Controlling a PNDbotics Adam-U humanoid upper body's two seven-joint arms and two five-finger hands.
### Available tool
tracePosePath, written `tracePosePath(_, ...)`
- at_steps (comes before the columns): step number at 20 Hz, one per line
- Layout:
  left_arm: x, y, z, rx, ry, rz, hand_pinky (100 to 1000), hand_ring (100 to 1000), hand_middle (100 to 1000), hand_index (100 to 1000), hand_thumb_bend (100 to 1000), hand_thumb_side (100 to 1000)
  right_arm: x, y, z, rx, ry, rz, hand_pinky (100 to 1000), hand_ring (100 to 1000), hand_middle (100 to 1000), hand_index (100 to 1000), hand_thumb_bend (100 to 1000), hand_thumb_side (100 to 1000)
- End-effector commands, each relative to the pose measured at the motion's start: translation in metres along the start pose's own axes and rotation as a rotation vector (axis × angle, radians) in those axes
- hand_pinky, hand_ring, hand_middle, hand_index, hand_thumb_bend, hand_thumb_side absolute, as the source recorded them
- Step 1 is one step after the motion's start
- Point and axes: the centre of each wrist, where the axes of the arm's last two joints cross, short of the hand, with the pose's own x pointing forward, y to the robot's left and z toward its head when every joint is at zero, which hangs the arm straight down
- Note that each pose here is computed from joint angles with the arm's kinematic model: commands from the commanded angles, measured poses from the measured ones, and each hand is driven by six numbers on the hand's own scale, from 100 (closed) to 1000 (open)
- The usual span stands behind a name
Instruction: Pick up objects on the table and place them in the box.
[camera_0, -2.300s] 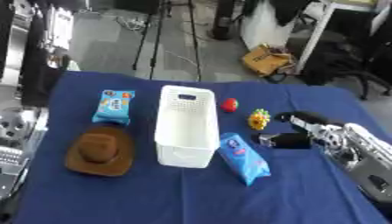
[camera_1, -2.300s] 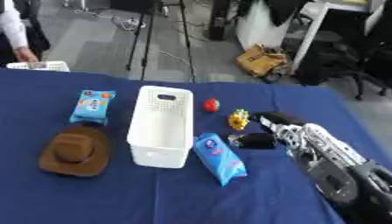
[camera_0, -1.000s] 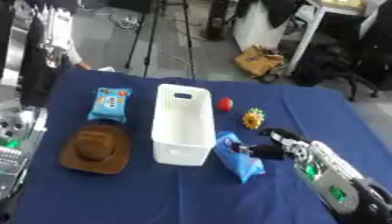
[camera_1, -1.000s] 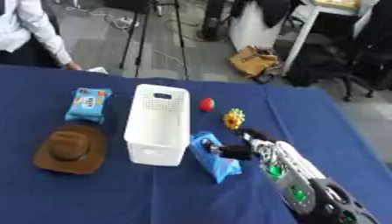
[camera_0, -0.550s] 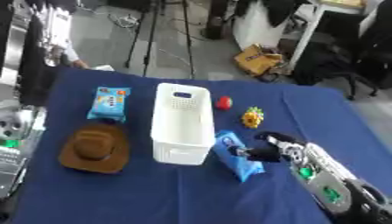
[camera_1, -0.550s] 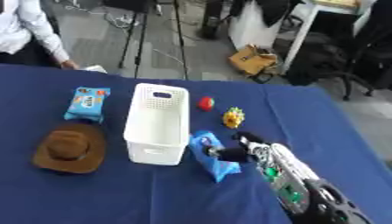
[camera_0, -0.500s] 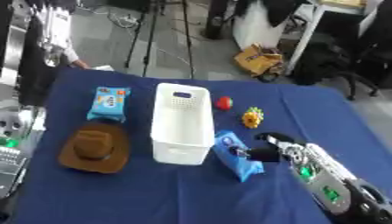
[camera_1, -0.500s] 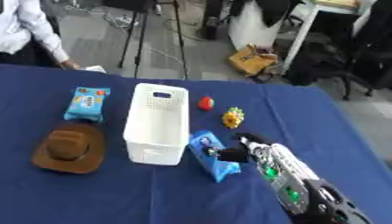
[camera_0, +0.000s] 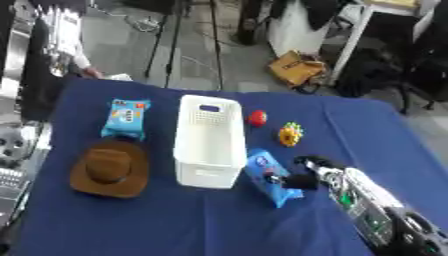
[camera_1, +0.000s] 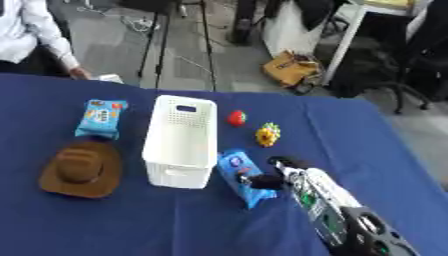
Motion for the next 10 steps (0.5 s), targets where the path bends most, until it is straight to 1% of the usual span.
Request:
tracePosePath(1, 0.0052, 0.0034, -0.0057, 0.006, -0.029, 0.001, 1000, 1000, 935, 1000, 100, 999, -0.0021, -0.0097, -0.0015, -0.019, 0.004, 0.005, 943, 1000, 1000, 1000, 648, 803)
tracePosePath(10, 0.0064, 0.0031, -0.0079, 0.005, -0.038, 0.005, 1000, 1000, 935, 1000, 100, 998, -0.0044, -0.0057, -0.0082, 0.013, 0.01, 0.006, 942, 1000, 1000, 1000, 675, 773)
